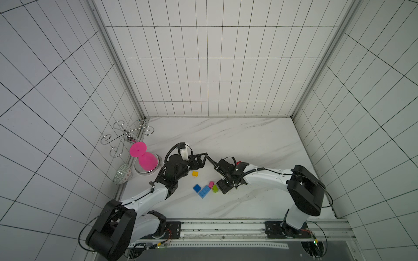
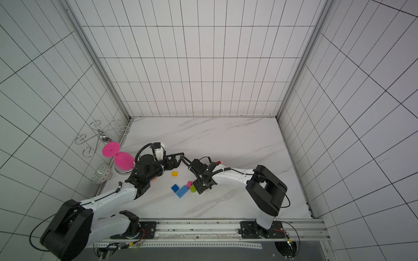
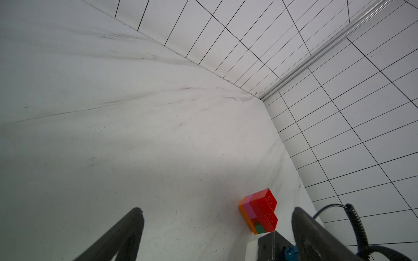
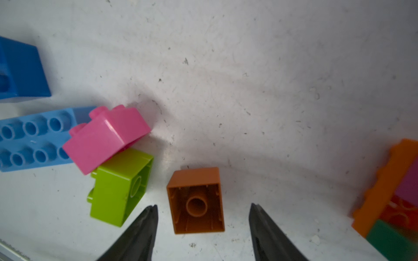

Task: Assemble the letter p with lego
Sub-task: Pick up the lego brick from the center of the board, then assemble the lego brick with the lego brick.

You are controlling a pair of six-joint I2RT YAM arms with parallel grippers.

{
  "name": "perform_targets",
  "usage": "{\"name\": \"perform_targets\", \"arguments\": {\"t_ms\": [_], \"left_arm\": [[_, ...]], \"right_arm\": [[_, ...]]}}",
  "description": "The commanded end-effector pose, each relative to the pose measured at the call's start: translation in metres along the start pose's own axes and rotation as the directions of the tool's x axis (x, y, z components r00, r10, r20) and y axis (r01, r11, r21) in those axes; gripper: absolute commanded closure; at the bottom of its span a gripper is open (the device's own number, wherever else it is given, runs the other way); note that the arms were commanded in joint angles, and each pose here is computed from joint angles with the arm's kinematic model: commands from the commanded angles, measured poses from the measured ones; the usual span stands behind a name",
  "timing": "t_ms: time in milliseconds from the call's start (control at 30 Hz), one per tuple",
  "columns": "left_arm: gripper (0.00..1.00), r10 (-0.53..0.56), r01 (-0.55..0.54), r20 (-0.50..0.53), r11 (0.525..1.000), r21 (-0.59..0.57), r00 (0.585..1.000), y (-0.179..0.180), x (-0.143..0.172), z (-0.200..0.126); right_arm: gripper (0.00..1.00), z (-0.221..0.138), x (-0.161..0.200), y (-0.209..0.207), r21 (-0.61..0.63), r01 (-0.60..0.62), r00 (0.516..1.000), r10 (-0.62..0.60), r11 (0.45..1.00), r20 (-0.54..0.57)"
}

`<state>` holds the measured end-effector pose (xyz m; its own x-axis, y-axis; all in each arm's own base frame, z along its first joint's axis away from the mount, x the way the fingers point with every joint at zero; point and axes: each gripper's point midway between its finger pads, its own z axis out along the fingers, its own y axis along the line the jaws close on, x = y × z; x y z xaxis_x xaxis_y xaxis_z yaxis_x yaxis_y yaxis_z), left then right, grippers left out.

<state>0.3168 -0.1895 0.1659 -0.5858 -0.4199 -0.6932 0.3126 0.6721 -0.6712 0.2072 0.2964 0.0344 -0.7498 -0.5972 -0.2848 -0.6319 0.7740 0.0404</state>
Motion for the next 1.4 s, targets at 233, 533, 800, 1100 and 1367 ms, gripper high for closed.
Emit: {"name": "perform_targets", "arguments": {"t_ms": [233, 533, 800, 1100, 1367], "left_arm": [[0.03, 0.011, -0.011, -0.003, 1.000, 0.008, 1.000, 0.000, 0.000, 0.002], [0.03, 0.109, -0.107, -0.038, 0.993, 0.056, 0.993, -0.029, 0.016, 0.010], [0.03, 0.248, -0.204, -0.198, 0.954, 0.218, 0.948, -0.081, 0.071, 0.040], [0.03, 0.264, -0.202, -0.276, 0.951, 0.233, 0.924, -0.084, 0.094, 0.055], [0.03, 0.264, -0.211, -0.263, 0.954, 0.213, 0.928, -0.080, 0.088, 0.054]], "right_arm": [[0.75, -0.005, -0.011, 0.000, 0.034, 0.020, 1.000, -0.020, 0.999, -0.002], [0.83, -0.075, -0.025, -0.041, 0.044, -0.167, 0.972, 0.157, 0.985, 0.174], [0.84, -0.112, -0.020, -0.107, 0.033, -0.319, 0.930, 0.306, 0.947, 0.204], [0.85, -0.094, -0.024, -0.123, 0.058, -0.307, 0.949, 0.301, 0.950, 0.096], [0.86, -0.091, -0.036, -0.126, 0.073, -0.293, 0.954, 0.287, 0.953, 0.084]]}}
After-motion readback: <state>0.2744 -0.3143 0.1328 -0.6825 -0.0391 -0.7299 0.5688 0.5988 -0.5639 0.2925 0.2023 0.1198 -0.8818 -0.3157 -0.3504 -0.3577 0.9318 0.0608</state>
